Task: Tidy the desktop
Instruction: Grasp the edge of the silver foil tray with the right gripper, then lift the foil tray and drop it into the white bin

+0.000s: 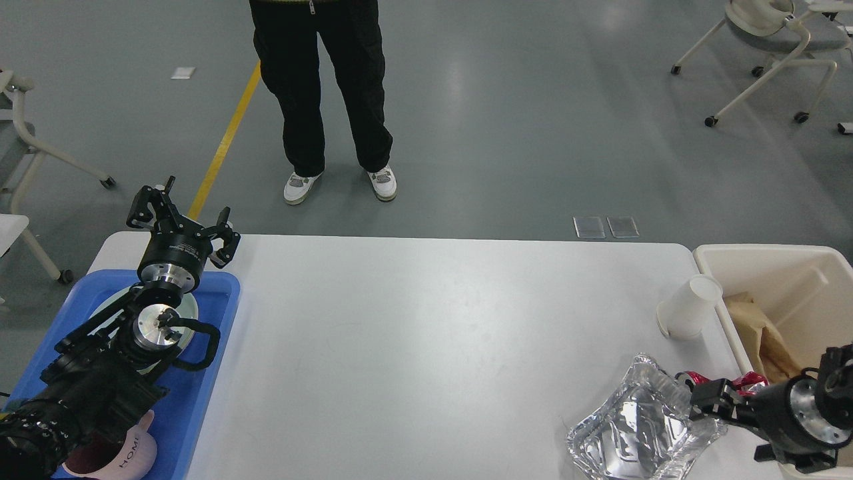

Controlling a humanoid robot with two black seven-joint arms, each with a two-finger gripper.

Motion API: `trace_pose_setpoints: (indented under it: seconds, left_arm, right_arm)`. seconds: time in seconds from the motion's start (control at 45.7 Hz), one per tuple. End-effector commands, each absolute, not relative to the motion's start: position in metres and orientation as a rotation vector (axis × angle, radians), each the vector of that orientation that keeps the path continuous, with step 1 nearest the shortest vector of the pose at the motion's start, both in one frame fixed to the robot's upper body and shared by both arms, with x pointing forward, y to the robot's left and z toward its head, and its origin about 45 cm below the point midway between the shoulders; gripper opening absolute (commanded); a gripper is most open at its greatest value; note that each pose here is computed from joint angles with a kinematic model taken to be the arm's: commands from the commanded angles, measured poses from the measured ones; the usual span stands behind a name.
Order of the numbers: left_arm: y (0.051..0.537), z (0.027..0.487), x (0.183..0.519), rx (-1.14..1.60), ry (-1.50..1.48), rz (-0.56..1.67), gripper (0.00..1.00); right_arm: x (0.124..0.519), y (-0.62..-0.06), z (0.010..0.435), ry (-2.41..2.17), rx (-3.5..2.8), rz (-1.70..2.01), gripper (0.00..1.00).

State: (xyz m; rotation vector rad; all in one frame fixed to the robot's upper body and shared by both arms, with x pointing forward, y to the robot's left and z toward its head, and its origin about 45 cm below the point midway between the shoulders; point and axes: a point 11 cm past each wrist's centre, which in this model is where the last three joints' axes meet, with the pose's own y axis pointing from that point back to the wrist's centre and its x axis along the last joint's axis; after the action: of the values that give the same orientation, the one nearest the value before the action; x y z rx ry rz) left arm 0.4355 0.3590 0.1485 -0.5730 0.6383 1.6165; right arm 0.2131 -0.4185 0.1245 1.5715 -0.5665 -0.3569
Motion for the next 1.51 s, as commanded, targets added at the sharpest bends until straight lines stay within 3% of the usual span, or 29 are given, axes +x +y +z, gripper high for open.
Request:
trace_pose_setpoints:
  seconds: [0.0, 0.109, 0.153, 0.285, 0.372, 0.394, 0.416, 0.897, 1.073, 1.16, 1.335, 1.423, 1.488]
  left_arm:
    - [0.359, 0.148, 0.435, -0.573, 0.638, 1.617, 0.96]
    - [0.359, 0.148, 0.435, -0.573, 0.638, 1.617, 0.96]
    - [0.359, 0.149, 0.436, -0.575, 0.638, 1.617, 0.96]
    - [0.359, 0.148, 0.435, -0.573, 0.638, 1.617, 0.96]
    - [0.359, 0.148, 0.435, -0.573, 0.638, 1.617, 0.96]
    - [0.359, 0.148, 0.435, -0.573, 0.638, 1.617, 0.96]
    - [0.359, 0.148, 0.435, -0.573, 0.638, 1.617, 0.96]
    - [0.359, 0.148, 0.435, -0.573, 0.638, 1.617, 0.96]
    - [0.359, 0.148, 0.435, -0.573, 0.638, 1.617, 0.96]
    - [0.359, 0.148, 0.435, -0.573, 0.638, 1.617, 0.96]
    - [0.359, 0.148, 0.435, -0.573, 0.638, 1.617, 0.96]
    - [0.359, 0.148, 0.435, -0.573, 0.638, 1.617, 0.96]
    - [0.359, 0.148, 0.435, -0.573, 0.638, 1.617, 0.96]
  right_arm:
    - [0.199, -0.407, 0.097, -0.604, 1.581, -0.35, 1.0]
    - [0.189, -0.395, 0.081, -0.613, 1.602, -0.364, 1.0]
    - [0.186, -0.397, 0.077, -0.62, 1.591, -0.363, 0.94]
    - [0.181, -0.401, 0.062, -0.641, 1.551, -0.284, 0.41]
    - [0.182, -0.404, 0.056, -0.653, 1.533, -0.243, 0.22]
    - [0.181, -0.404, 0.057, -0.656, 1.534, -0.246, 0.03]
    - [0.183, -0.403, 0.057, -0.661, 1.54, -0.24, 0.0]
    - [0.181, -0.389, 0.069, -0.686, 1.562, -0.23, 0.0]
    - [0.183, -0.382, 0.094, -0.714, 1.599, -0.267, 0.0]
    - [0.183, -0.365, 0.124, -0.67, 1.683, -0.25, 0.0]
    - [0.267, -0.34, 0.21, -0.616, 1.829, -0.046, 0.0]
    - [0.31, -0.301, 0.283, -0.539, 1.935, 0.113, 0.0]
    - [0.32, -0.267, 0.321, -0.391, 1.953, 0.202, 0.0]
